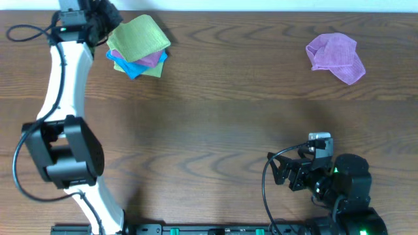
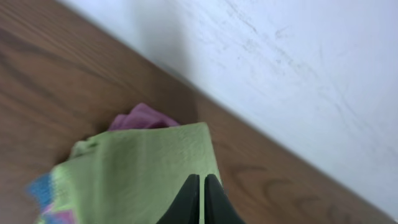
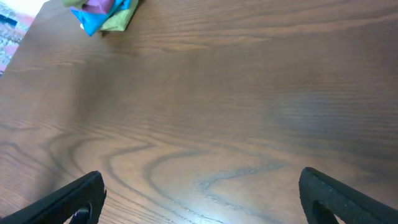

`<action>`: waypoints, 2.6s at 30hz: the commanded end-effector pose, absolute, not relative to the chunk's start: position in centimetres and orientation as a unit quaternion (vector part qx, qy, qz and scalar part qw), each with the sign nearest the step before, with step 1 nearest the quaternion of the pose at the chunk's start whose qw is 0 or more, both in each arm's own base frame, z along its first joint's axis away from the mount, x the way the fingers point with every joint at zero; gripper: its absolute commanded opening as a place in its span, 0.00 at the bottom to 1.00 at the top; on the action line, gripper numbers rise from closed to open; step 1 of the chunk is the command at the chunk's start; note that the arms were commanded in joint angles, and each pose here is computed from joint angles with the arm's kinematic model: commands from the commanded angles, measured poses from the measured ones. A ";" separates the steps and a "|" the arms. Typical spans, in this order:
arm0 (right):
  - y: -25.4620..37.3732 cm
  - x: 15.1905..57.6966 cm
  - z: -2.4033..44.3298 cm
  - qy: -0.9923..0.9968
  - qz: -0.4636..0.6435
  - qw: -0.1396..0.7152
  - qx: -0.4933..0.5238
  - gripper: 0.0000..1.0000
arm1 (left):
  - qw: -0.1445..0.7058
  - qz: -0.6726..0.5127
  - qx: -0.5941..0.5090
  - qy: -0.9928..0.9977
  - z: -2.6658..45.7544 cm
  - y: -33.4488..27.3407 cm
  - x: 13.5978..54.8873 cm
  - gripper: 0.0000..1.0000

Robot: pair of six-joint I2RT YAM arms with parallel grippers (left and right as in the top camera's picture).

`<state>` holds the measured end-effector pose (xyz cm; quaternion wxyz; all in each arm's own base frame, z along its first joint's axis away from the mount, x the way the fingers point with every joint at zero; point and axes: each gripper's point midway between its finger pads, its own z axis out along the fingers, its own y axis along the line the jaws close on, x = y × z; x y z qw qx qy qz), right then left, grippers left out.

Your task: Fold the cloth

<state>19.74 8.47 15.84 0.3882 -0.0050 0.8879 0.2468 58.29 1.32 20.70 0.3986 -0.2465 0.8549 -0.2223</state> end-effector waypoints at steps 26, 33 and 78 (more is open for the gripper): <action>8.3 19.7 15.7 0.888 0.247 0.388 0.003 0.99 | 0.281 -0.224 -0.287 0.888 5.8 0.0 59.9 0.06; 8.3 19.7 15.7 0.888 0.247 0.388 0.003 0.99 | 0.311 -0.216 -0.231 0.896 11.0 0.3 60.2 0.14; 8.3 19.7 15.7 0.888 0.247 0.388 0.003 0.99 | 0.217 0.021 -0.106 0.970 28.1 4.2 36.6 0.95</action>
